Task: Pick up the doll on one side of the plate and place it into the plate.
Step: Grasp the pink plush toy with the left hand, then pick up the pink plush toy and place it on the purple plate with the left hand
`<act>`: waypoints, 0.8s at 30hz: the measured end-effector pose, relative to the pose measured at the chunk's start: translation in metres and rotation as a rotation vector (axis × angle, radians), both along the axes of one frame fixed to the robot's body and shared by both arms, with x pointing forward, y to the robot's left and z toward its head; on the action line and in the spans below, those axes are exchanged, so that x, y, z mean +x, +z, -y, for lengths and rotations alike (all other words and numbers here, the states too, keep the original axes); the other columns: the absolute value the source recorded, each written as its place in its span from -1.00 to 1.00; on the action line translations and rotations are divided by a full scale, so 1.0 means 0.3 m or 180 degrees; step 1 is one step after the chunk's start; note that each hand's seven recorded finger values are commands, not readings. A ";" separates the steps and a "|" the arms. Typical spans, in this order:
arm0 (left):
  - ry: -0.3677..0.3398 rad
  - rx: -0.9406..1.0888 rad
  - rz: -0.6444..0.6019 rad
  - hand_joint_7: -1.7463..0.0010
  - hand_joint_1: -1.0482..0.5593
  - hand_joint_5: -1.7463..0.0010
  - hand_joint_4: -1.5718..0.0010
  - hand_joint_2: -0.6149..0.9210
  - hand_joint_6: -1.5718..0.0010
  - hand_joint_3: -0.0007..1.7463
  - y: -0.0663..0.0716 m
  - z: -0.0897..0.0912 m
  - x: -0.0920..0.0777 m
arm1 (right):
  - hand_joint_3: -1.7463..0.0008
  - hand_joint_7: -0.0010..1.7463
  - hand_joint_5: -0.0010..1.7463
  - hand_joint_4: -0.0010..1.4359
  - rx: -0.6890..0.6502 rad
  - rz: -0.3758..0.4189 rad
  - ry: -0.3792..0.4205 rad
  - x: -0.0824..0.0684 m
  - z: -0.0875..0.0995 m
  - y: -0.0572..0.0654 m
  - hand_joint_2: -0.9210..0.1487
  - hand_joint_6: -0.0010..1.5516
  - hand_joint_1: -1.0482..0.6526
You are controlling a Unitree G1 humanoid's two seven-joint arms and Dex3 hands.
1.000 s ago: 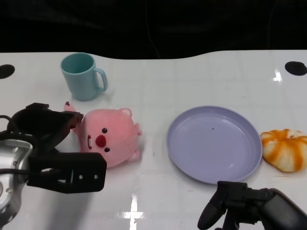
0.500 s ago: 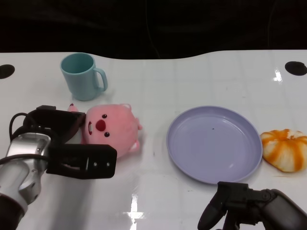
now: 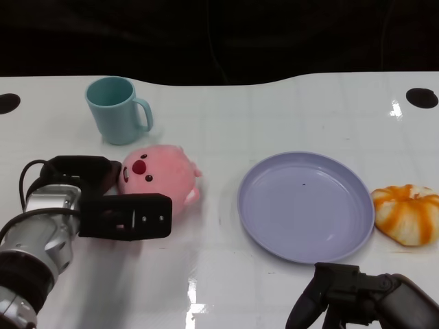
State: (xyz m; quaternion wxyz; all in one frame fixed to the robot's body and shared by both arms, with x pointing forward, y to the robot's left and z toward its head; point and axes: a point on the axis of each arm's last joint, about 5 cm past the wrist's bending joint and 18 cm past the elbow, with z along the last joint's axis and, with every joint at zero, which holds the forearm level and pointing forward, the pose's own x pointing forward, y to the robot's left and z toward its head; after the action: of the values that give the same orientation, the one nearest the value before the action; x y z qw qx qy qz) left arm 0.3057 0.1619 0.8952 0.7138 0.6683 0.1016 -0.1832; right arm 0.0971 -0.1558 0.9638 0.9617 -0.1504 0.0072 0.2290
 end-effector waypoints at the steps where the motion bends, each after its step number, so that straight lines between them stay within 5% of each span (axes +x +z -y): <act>1: -0.0013 -0.0036 0.0053 0.54 -0.07 -0.46 -0.04 0.99 -0.40 -0.95 -0.006 -0.004 -0.004 | -0.23 0.39 0.79 -0.07 0.0002 0.0002 0.0002 0.000 0.000 0.000 -0.31 -0.19 0.10; 3: -0.0021 -0.0149 0.0183 -0.02 -0.02 -0.86 0.02 1.00 -0.13 -0.90 -0.022 -0.015 -0.017 | -0.23 0.38 0.78 -0.08 -0.0001 0.0000 0.0000 0.000 0.000 0.000 -0.31 -0.19 0.09; 4: -0.0023 -0.0215 0.0251 0.02 0.00 -0.94 0.06 1.00 -0.04 -0.76 -0.030 -0.019 -0.024 | -0.22 0.38 0.79 -0.07 -0.0001 -0.0002 0.0000 0.000 0.000 0.000 -0.31 -0.19 0.10; 5: -0.0020 -0.0290 0.0313 -0.11 0.01 -0.97 0.05 1.00 0.01 -0.71 -0.039 -0.024 -0.033 | -0.22 0.38 0.79 -0.07 0.0000 -0.0002 0.0000 0.000 0.000 0.000 -0.31 -0.19 0.10; 6: -0.0017 -0.0357 0.0377 -0.56 0.04 -0.99 0.00 1.00 0.16 -0.66 -0.048 -0.029 -0.041 | -0.22 0.38 0.79 -0.07 0.0000 -0.0004 -0.0003 0.000 0.001 0.000 -0.32 -0.19 0.11; 7: -0.0006 -0.0430 0.0448 -0.78 0.04 -0.99 -0.03 1.00 0.21 -0.63 -0.055 -0.035 -0.049 | -0.21 0.38 0.79 -0.07 0.0003 -0.0008 -0.0006 0.000 0.001 0.000 -0.32 -0.19 0.11; 9: 0.0020 -0.0569 0.0571 -0.95 0.04 -1.00 -0.10 0.93 0.18 -0.46 -0.072 -0.046 -0.066 | -0.21 0.38 0.79 -0.08 0.0019 -0.0018 -0.0010 0.001 0.002 0.000 -0.33 -0.20 0.11; 11: 0.0079 -0.0739 0.0682 -0.99 0.05 -1.00 -0.17 0.71 0.12 -0.07 -0.084 -0.055 -0.079 | -0.21 0.38 0.79 -0.07 0.0022 -0.0018 -0.0009 0.001 0.001 -0.001 -0.32 -0.19 0.11; 15: 0.0209 -0.1079 0.0813 -1.00 0.09 -1.00 -0.21 0.51 0.05 0.30 -0.099 -0.071 -0.100 | -0.20 0.37 0.78 -0.07 0.0005 -0.0017 -0.0012 0.006 0.002 -0.003 -0.32 -0.19 0.10; 24: 0.0293 -0.1827 0.0962 -1.00 0.13 -1.00 -0.24 0.37 0.03 0.52 -0.029 -0.033 -0.086 | -0.19 0.37 0.78 -0.08 -0.0011 -0.0015 -0.0005 0.019 0.000 -0.009 -0.33 -0.19 0.13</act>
State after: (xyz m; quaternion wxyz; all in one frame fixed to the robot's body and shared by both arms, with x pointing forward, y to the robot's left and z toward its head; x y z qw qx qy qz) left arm 0.2800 0.1718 0.8866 0.8876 0.4542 -0.0311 -0.0707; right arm 0.1029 -0.1558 0.9612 0.9616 -0.1515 0.0100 0.2286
